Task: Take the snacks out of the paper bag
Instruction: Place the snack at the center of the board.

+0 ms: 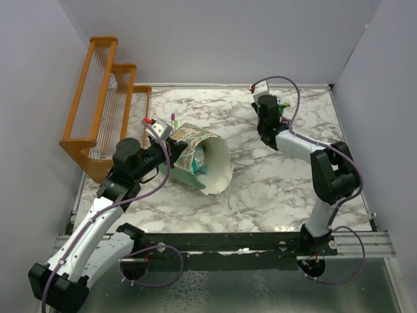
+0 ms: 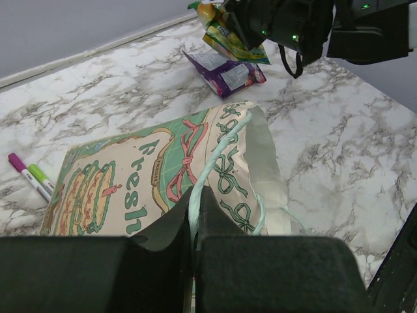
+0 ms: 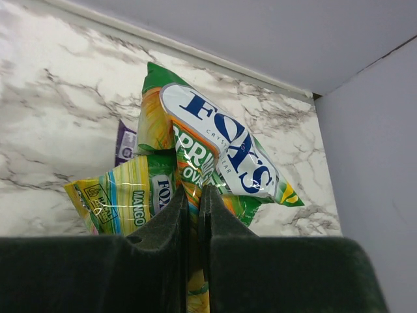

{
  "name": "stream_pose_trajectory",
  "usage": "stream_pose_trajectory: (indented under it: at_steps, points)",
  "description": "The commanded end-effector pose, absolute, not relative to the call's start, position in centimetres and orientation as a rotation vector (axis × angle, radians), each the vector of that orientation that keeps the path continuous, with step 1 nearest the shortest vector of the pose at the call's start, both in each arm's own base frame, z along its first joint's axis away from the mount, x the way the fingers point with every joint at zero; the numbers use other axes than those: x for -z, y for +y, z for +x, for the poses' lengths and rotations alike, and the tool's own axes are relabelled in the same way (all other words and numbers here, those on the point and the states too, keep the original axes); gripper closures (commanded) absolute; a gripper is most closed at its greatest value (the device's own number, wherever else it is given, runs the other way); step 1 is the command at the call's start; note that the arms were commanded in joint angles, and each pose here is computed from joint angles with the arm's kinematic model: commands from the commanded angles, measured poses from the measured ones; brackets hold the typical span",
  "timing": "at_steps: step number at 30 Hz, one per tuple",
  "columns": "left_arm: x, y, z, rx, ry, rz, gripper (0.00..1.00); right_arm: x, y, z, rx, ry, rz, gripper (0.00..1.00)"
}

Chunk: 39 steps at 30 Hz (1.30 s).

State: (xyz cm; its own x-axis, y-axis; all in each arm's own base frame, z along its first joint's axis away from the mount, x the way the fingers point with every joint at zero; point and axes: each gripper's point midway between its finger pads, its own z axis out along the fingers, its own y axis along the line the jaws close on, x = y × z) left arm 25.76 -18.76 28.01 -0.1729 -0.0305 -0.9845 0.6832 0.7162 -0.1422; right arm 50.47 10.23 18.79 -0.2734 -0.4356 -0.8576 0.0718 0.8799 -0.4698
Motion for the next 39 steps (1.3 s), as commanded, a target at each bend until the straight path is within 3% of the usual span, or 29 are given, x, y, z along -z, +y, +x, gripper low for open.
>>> stream_pose_trajectory:
  at_steps: [1, 12, 18, 22, 26, 34, 39]
  points:
    - [-29.5, -18.4, 25.6, 0.66, 1.585, 0.534, 1.0, -19.6, 8.2, 53.0, 0.625, 1.751, -0.355, 0.99]
    - [-29.6, -18.7, 25.5, 0.677, 1.58, 0.541, 1.0, -13.0, 8.5, 56.4, 0.474, 1.883, -0.422, 0.99]
    - [-29.5, -18.7, 25.6, 0.678, 1.582, 0.542, 1.0, -6.8, 7.7, 54.8, 0.489, 2.046, -0.434, 0.98]
    - [-29.4, -18.9, 25.6, 0.683, 1.584, 0.545, 1.0, -4.6, 7.6, 53.8, 0.474, 2.08, -0.434, 0.91]
    - [-29.3, -19.0, 25.6, 0.69, 1.586, 0.548, 1.0, -3.9, 7.6, 53.8, 0.439, 2.096, -0.428, 0.82]
    - [-29.1, -19.0, 25.6, 0.691, 1.588, 0.542, 1.0, -1.8, 7.5, 52.6, 0.363, 2.161, -0.432, 0.8]
    - [-28.9, -19.2, 25.6, 0.708, 1.595, 0.545, 1.0, -8.1, 7.4, 53.2, 0.366, 2.056, -0.383, 0.8]
